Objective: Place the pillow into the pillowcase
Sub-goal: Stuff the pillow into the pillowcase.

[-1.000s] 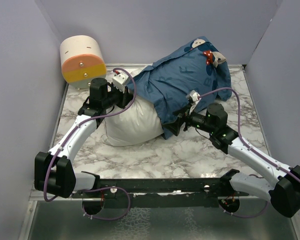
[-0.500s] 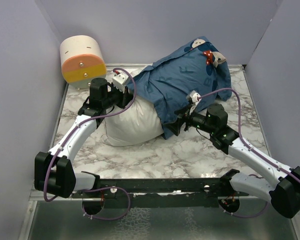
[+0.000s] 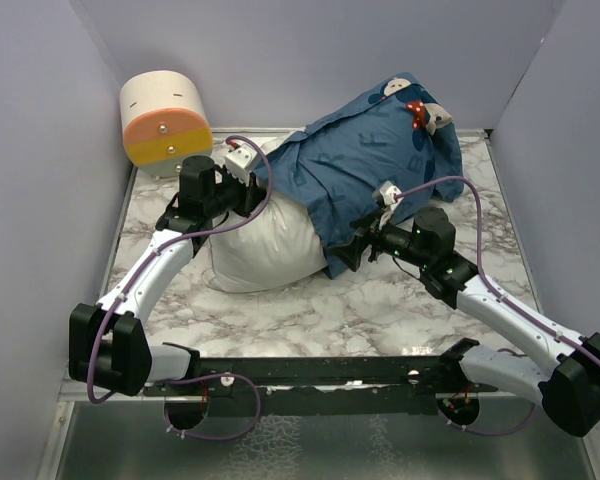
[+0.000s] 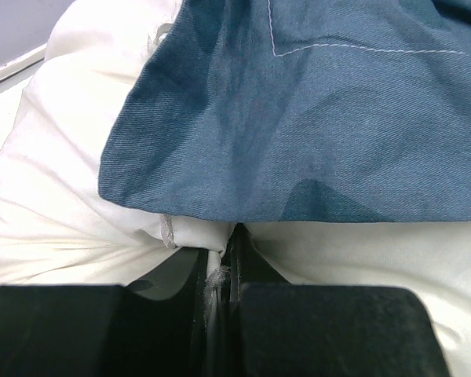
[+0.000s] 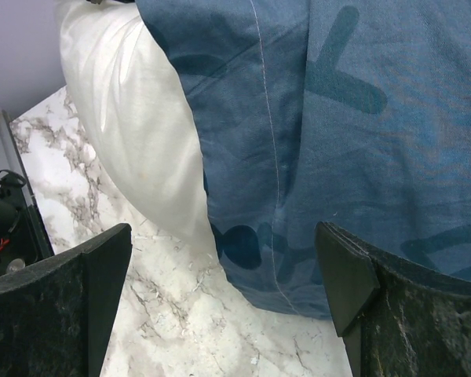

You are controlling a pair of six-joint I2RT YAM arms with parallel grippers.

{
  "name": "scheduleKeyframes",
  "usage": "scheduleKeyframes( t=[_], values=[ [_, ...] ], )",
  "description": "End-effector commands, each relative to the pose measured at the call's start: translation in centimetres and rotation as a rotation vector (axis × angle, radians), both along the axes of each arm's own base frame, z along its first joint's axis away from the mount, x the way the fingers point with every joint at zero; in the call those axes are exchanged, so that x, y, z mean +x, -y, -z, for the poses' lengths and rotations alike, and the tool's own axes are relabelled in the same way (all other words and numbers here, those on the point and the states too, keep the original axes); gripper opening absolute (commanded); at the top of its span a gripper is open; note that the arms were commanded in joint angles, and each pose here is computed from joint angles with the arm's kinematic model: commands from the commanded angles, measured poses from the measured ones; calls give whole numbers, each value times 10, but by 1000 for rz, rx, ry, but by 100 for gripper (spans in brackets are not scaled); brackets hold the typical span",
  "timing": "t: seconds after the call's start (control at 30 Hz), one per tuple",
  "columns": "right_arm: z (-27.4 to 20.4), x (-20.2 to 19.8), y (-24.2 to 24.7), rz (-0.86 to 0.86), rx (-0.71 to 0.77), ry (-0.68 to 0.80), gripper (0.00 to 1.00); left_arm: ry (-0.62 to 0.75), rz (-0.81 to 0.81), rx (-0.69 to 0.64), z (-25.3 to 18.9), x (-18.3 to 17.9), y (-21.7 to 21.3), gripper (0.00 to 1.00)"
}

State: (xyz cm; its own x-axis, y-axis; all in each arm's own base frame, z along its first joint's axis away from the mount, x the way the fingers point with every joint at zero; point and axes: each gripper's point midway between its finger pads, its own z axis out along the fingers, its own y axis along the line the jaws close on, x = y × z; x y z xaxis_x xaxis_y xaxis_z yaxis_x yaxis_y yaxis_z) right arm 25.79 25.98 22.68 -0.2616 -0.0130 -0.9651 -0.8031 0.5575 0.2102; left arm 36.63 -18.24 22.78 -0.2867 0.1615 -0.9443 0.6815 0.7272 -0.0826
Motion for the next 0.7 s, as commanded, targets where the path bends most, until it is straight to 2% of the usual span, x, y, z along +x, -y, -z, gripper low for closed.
scheduleKeyframes(
  t=[0.0,0.67],
  values=[
    [0,1,4,20,-8,15,100,-172,31,36,43,-22,3,0],
    [-1,2,5,26,-18,20,100,-179,32,36,45,-23,3,0]
  ],
)
